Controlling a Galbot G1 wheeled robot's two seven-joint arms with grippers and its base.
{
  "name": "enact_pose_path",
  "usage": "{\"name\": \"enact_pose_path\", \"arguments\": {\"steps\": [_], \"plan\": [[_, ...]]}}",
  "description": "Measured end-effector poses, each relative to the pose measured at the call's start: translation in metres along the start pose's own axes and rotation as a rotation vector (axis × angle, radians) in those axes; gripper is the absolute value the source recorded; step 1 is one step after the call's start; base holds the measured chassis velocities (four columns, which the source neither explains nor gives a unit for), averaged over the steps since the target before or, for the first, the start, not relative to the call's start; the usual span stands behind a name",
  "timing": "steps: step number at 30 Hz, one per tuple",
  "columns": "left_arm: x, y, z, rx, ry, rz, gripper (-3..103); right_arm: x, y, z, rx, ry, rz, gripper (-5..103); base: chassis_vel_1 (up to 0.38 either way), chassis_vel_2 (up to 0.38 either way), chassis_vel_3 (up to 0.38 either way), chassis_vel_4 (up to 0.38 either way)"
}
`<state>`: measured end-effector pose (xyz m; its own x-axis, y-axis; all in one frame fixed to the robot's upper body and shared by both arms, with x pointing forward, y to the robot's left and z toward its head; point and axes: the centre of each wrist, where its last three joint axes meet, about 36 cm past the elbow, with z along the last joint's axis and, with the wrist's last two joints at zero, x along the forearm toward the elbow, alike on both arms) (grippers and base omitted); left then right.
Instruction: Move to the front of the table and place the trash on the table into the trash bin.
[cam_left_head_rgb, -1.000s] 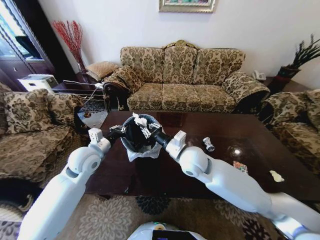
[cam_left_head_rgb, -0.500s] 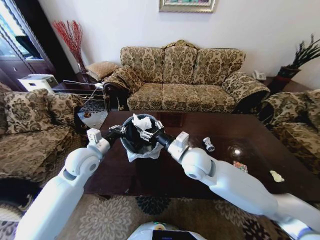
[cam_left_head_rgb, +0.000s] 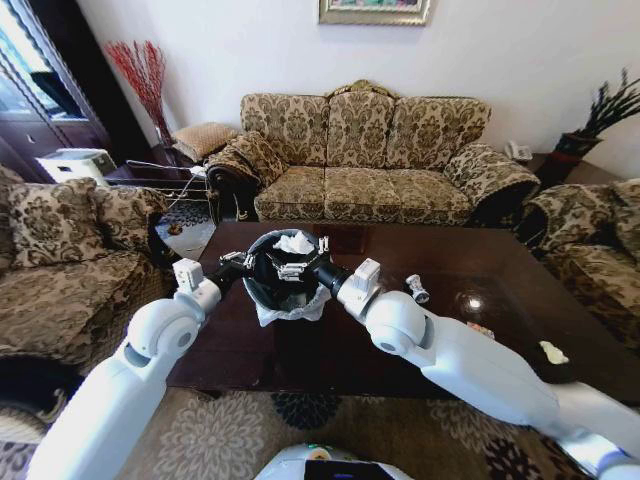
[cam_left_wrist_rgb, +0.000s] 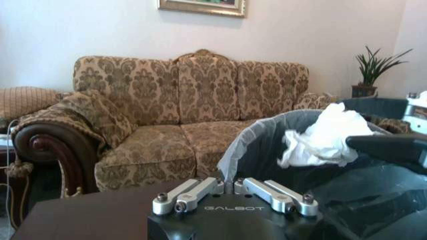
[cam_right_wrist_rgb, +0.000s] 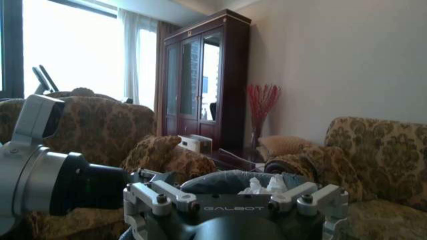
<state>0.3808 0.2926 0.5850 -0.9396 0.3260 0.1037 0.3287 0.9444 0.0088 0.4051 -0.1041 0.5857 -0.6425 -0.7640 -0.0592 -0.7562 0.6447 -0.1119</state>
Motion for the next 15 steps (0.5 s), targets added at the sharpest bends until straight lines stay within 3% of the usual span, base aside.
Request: {"name": "enact_pose_path", "arguments": {"steps": [15], "plan": [[0.001, 0.002, -0.001, 0.021, 0.005, -0.005, 3, 0.035, -0.024, -0.01, 0.167, 0.065, -0.015, 100, 0.0, 0.0, 0.0, 0.0]]}}
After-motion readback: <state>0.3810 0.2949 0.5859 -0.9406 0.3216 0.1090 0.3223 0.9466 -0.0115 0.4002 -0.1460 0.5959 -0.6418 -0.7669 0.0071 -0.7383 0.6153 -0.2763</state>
